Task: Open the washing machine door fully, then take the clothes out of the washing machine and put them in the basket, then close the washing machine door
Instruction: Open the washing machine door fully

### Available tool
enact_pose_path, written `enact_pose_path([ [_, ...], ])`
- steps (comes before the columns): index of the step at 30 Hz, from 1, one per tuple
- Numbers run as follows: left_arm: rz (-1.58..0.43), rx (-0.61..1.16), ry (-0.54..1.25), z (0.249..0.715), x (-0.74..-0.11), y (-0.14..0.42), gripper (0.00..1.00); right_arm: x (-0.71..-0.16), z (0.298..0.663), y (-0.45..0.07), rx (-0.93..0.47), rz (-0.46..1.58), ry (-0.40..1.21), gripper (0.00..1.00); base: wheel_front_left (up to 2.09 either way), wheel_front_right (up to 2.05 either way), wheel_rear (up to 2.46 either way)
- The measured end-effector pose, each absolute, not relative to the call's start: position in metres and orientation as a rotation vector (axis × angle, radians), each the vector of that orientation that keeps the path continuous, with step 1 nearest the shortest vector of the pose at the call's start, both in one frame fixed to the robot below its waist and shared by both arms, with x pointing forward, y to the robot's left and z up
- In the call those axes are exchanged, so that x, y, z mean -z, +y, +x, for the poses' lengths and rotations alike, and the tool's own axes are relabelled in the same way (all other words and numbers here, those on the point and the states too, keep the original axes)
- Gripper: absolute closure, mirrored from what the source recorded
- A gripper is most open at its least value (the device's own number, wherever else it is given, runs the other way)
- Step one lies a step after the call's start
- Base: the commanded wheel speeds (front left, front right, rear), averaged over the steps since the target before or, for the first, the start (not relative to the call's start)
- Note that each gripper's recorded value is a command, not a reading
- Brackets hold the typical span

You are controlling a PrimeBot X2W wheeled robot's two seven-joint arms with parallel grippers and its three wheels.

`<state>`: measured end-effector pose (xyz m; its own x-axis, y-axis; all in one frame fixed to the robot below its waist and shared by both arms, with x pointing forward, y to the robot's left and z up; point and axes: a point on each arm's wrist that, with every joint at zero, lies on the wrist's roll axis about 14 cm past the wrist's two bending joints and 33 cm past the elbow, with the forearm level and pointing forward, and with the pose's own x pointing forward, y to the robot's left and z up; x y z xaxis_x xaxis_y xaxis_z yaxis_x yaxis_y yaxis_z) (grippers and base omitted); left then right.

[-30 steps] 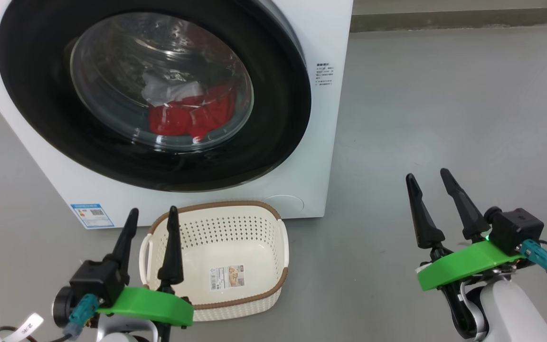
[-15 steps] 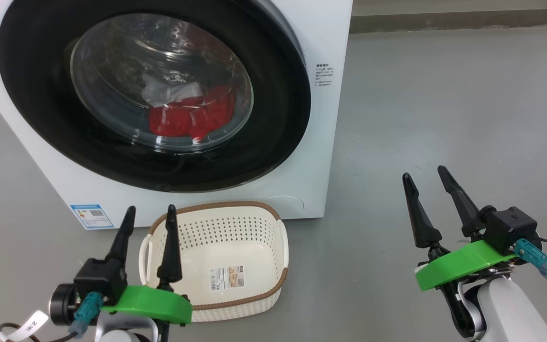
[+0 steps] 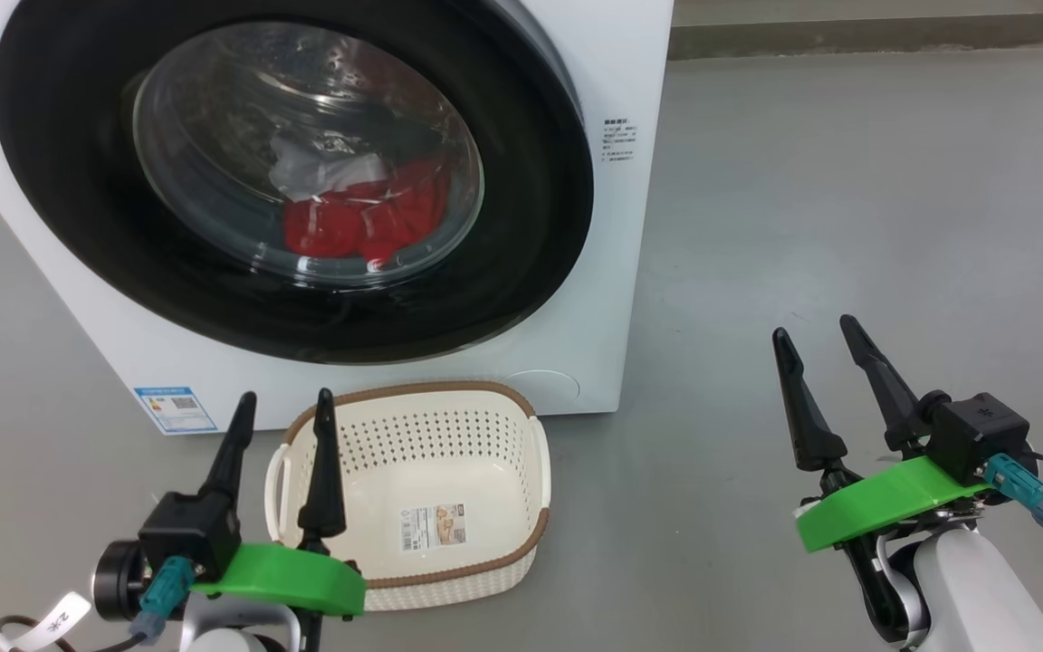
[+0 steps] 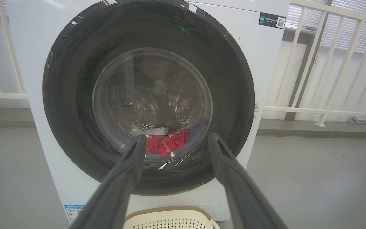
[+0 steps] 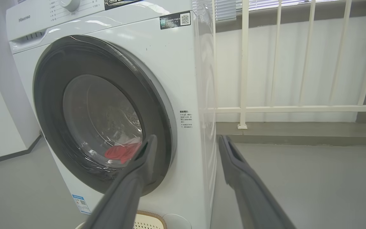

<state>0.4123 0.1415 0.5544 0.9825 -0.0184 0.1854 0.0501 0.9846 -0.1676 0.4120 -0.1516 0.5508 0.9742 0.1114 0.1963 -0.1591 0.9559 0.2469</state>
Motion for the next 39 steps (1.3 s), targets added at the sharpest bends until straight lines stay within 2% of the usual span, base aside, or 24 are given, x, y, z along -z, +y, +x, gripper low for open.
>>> enact_pose_path([
  [12,-0.177,0.033,-0.183,0.420,-0.552,0.142,0.00,-0.554,0.427,-0.147,-0.153,0.268,-0.193,0.00,0.00,0.00,0.00],
  [13,-0.177,0.035,-0.182,0.420,-0.551,0.142,0.00,-0.554,0.429,-0.146,-0.154,0.268,-0.194,0.24,0.00,0.00,0.00],
  [14,-0.177,0.037,-0.183,0.421,-0.551,0.141,0.00,-0.553,0.430,-0.146,-0.155,0.269,-0.192,0.62,0.00,0.00,0.00],
  [15,-0.178,0.040,-0.188,0.423,-0.553,0.140,0.00,-0.552,0.431,-0.145,-0.156,0.272,-0.188,0.92,0.00,0.00,0.00],
  [16,-0.179,0.043,-0.195,0.424,-0.555,0.139,0.00,-0.550,0.432,-0.145,-0.155,0.282,-0.185,1.00,0.00,0.00,0.00],
  [39,-0.182,0.036,-0.167,0.454,-0.536,0.143,0.00,-0.547,0.514,-0.139,-0.118,0.784,-0.164,1.00,0.00,0.00,0.00],
])
